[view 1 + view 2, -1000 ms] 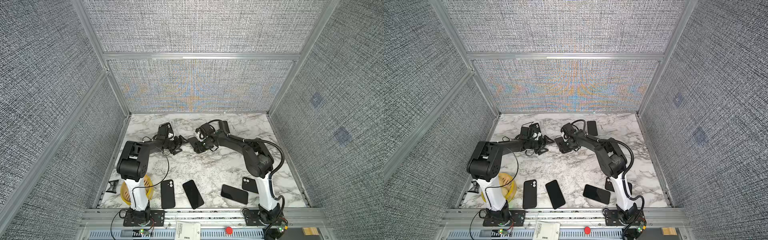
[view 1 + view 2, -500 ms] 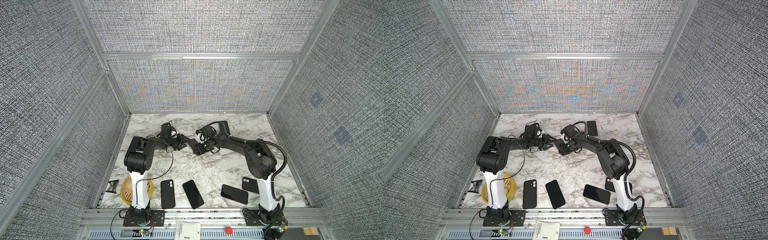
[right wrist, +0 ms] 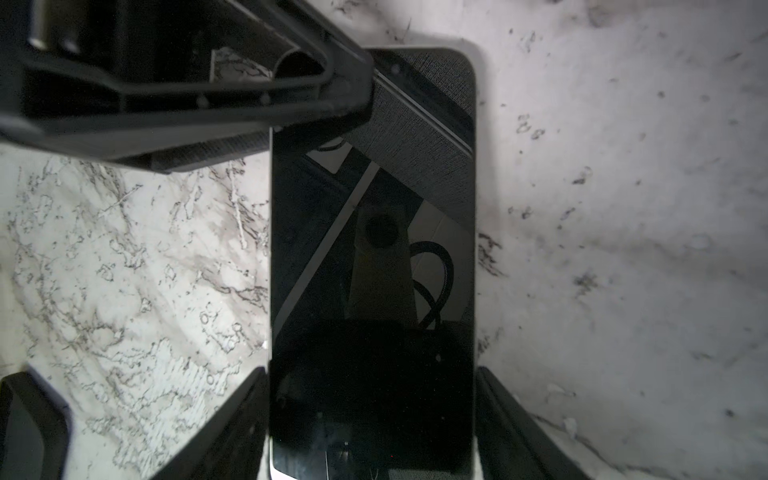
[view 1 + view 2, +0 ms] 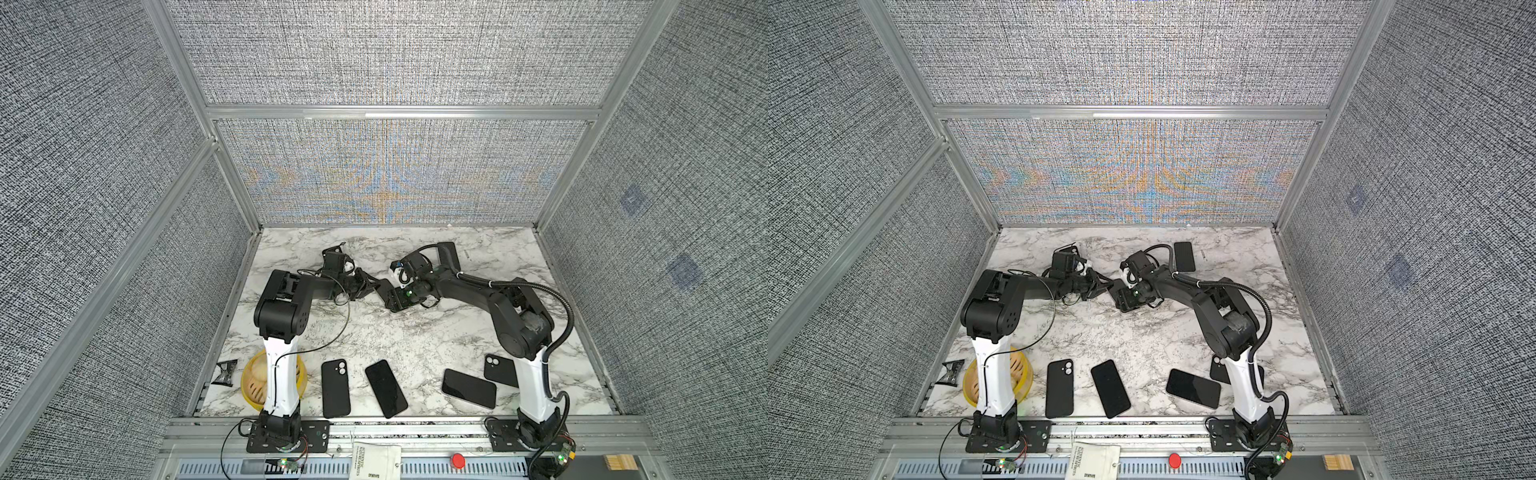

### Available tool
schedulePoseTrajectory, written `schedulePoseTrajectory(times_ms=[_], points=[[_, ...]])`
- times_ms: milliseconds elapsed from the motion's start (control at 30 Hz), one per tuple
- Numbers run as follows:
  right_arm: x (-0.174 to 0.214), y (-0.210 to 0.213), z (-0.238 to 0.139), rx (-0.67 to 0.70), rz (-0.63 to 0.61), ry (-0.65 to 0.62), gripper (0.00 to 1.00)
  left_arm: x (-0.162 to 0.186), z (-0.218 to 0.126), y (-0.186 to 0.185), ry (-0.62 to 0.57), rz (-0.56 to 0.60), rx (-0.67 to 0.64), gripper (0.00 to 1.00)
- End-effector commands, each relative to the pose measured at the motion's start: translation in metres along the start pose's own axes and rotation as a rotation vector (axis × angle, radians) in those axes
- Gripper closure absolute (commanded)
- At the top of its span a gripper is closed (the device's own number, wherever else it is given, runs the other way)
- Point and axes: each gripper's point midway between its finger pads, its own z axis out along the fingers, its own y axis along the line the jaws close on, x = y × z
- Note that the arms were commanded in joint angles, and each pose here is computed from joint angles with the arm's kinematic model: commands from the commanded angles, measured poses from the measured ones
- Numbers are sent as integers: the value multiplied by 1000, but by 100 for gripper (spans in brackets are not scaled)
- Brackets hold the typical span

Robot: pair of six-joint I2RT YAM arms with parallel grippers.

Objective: Put the phone into the phone case

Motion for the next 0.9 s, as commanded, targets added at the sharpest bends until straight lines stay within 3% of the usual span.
schedulePoseTrajectory(times_ms=[0,333,633,867], points=[[-5,5,-2,-18,-15,-12,37,-1,-1,-9,-2,29,34,76],[-4,2,-4,1,-27,-4,35,2,-3,-14,1,39,68,92],[-7,0,-23,39,-55,-25,19,4,-9,-23,-13,50,98,93],[-14,4,-55,45,-38,-87,17,3,-16,-39,-34,57,148,95]])
